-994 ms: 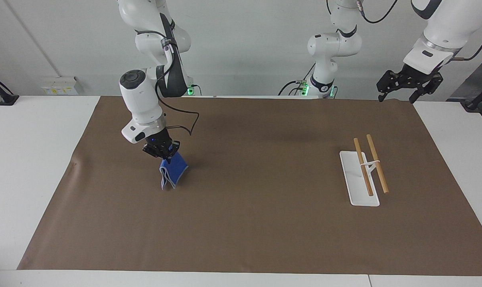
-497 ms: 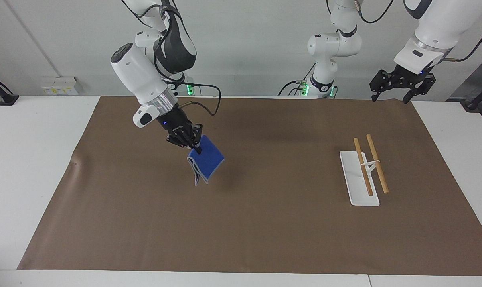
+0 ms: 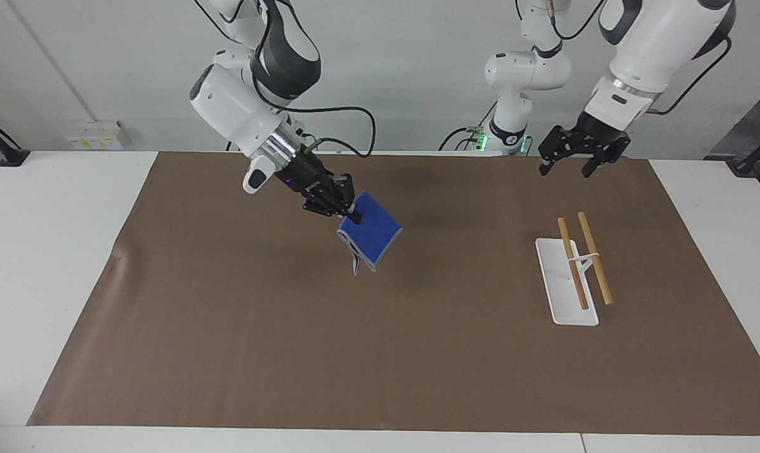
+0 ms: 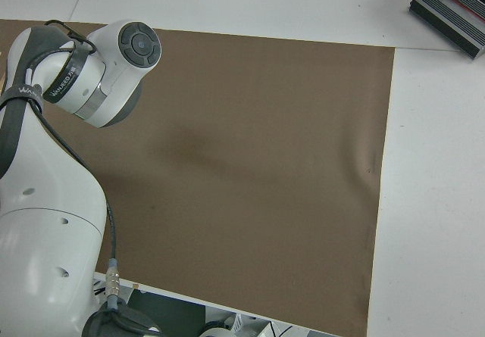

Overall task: Right arm passes towel to left arm to hang
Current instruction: 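Lift the towel with the right gripper while the left gripper reaches toward it, then close the left gripper on the towel edge beside the right gripper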

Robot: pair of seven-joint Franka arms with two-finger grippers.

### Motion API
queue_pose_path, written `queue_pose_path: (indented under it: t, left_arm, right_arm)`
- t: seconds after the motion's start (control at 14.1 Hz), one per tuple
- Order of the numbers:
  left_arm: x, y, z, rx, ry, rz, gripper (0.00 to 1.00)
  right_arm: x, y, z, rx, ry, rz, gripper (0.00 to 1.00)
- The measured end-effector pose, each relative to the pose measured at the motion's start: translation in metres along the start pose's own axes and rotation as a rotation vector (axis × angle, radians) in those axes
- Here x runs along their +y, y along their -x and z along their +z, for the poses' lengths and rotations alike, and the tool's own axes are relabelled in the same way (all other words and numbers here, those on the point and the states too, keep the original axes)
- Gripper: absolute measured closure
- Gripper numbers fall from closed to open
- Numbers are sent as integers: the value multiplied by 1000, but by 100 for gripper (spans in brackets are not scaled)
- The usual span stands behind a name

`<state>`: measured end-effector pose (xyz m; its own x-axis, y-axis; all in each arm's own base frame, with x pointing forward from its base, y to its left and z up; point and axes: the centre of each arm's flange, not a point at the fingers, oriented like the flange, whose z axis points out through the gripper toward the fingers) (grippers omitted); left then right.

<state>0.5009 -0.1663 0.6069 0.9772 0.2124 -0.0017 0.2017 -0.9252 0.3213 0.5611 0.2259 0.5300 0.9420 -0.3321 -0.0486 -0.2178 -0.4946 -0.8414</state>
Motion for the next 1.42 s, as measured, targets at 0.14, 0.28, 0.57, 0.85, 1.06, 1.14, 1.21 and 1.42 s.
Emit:
queue_pose_path:
  t: [0.14, 0.28, 0.57, 0.85, 1.06, 1.14, 1.21, 1.42]
  left_arm:
    - [9, 1, -1, 25, 79, -99, 0]
    - [27, 4, 4, 65, 160, -202, 0]
    - [75, 30, 21, 112, 261, -366, 0]
    - [107, 60, 38, 158, 373, -502, 0]
    - [110, 72, 55, 171, 414, -569, 0]
    - [111, 74, 58, 183, 437, -599, 0]
    - [111, 75, 61, 194, 461, -629, 0]
    - [115, 79, 73, 216, 513, -681, 0]
  right_arm:
    - [-7, 9, 6, -18, -50, 33, 96]
    - [-10, 15, 9, -31, -89, 66, 96]
    - [-6, 19, 10, -35, -108, 77, 96]
    - [-4, 21, 9, -35, -104, 77, 96]
    - [-3, 21, 9, -35, -103, 77, 96]
    - [-3, 21, 9, -35, -103, 77, 96]
    - [-3, 21, 9, -35, -103, 77, 96]
    - [-3, 21, 9, -35, -103, 77, 96]
